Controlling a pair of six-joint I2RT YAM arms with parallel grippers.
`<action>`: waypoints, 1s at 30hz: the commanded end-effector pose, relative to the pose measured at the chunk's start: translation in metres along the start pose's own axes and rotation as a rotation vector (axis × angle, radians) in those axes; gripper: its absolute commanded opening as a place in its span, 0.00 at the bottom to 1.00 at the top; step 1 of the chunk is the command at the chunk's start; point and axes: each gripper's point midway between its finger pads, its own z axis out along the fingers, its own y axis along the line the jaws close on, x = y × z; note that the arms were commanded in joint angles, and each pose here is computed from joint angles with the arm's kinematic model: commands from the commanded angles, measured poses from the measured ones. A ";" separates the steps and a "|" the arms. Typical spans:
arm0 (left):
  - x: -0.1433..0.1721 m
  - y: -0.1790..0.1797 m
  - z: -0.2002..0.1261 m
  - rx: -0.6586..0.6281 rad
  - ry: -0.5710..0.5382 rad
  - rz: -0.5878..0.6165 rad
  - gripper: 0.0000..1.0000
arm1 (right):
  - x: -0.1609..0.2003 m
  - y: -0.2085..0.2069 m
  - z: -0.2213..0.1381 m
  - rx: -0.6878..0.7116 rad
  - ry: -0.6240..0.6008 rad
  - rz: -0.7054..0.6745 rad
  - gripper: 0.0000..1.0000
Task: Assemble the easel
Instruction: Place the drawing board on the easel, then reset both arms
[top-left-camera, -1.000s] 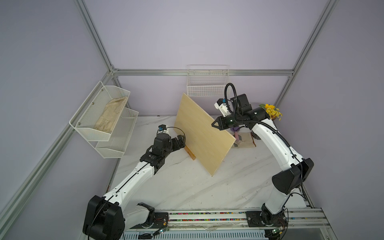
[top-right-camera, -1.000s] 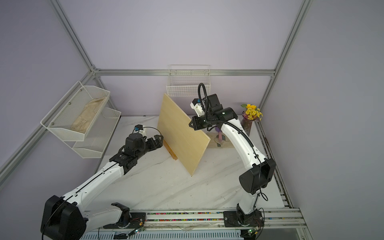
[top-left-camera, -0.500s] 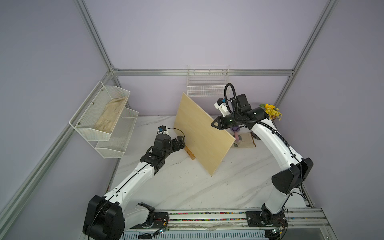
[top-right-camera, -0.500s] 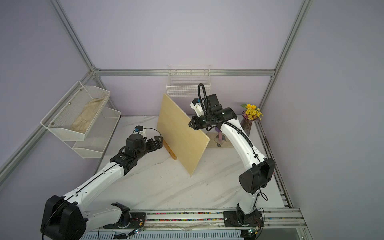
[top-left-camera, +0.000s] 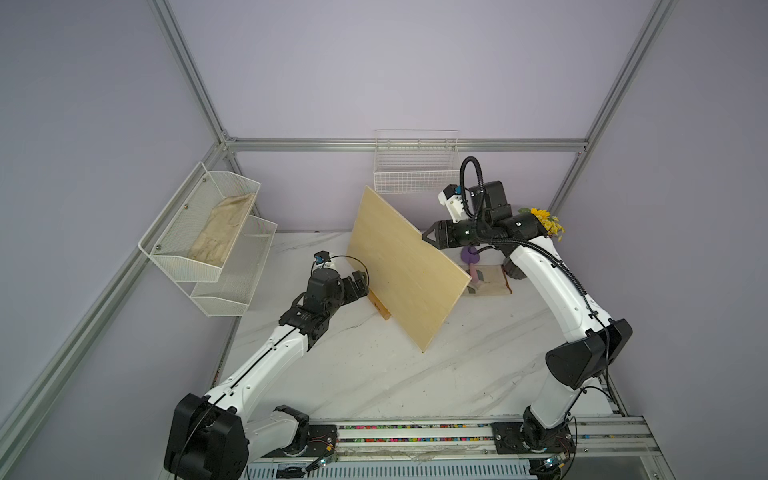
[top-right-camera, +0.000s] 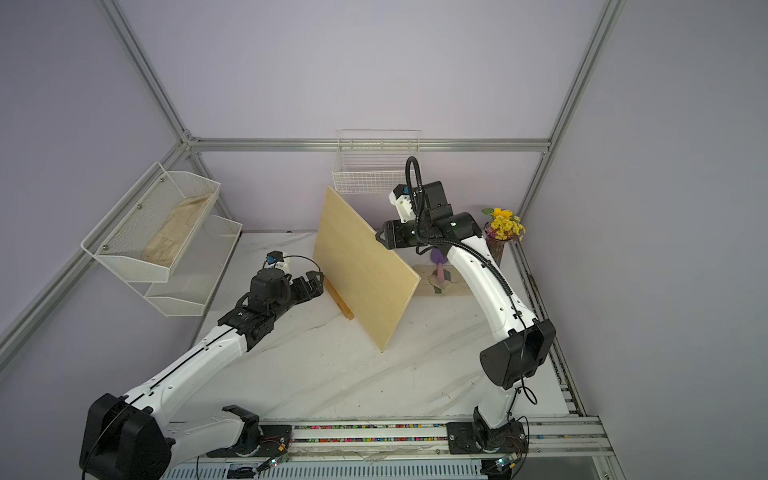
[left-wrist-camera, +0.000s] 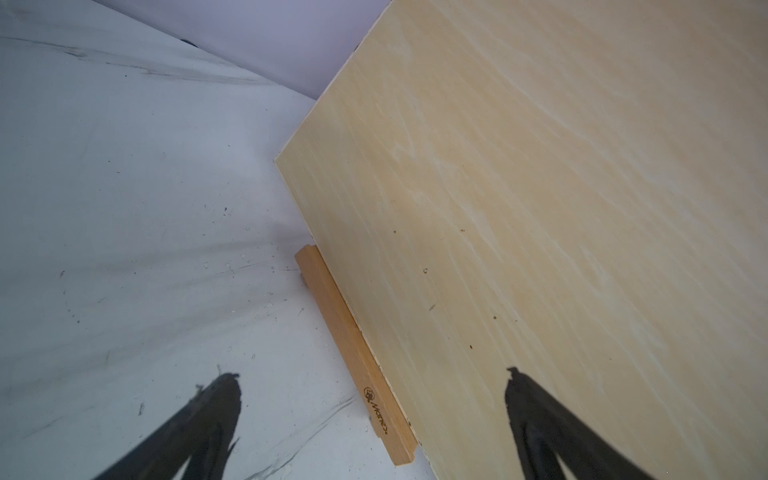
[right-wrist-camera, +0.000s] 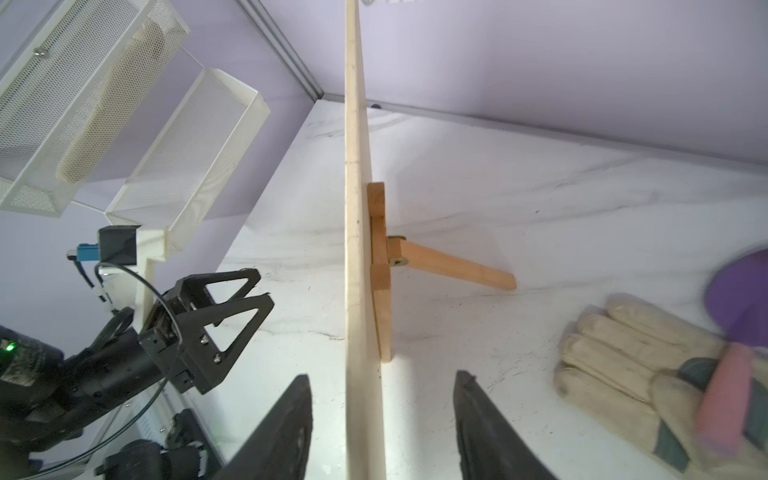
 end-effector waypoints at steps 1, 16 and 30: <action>-0.009 0.019 -0.007 -0.088 -0.041 0.019 1.00 | -0.045 -0.020 -0.061 0.133 -0.206 0.030 0.73; -0.035 0.150 -0.016 -0.644 -0.216 0.206 1.00 | 0.087 -0.203 -0.103 0.863 -0.459 0.274 0.97; -0.013 0.166 0.022 -0.555 -0.384 0.471 1.00 | 0.184 -0.297 -0.051 0.996 -0.515 0.104 0.97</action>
